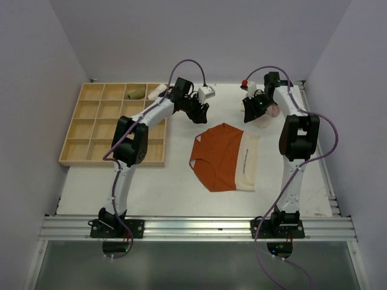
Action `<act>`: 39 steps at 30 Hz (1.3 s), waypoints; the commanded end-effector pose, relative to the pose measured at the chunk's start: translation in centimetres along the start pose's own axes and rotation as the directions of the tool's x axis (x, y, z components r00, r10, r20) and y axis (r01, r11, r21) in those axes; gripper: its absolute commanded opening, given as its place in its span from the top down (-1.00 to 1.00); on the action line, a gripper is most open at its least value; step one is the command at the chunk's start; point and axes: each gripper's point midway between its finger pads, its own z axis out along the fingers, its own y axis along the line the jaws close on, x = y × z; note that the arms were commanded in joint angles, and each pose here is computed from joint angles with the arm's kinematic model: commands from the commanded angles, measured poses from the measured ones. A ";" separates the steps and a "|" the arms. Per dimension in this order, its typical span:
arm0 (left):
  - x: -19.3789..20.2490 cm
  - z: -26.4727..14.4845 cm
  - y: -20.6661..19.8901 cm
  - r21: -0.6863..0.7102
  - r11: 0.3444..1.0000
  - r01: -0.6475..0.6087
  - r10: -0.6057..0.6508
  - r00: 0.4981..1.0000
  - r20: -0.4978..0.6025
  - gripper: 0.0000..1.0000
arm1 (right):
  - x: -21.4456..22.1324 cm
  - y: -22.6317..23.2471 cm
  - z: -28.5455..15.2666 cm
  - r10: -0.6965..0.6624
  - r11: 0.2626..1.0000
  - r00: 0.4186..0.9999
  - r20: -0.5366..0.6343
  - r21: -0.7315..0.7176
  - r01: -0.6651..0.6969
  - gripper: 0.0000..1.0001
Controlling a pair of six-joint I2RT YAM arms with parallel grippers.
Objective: Roll the underwear
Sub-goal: Flatten the underwear
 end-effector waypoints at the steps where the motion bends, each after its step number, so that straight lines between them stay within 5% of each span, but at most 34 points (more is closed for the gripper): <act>1: 0.5 0.8 -0.6 0.015 0.999 0.031 -0.031 1.000 -0.006 -0.03 | -0.9 0.2 0.9 -0.093 0.996 0.996 -0.012 -0.013 0.093 0.25; 17: 6.6 -3.3 -2.9 0.034 0.993 0.110 -0.106 0.988 -0.110 0.00 | 3.6 0.8 4.8 -0.202 0.978 0.956 -0.212 -0.105 0.183 0.31; 39: 0.6 2.9 -0.5 0.078 0.996 0.037 -0.041 0.998 0.050 -0.03 | 7.9 0.3 1.8 -0.147 0.982 0.946 -0.287 -0.158 0.105 0.36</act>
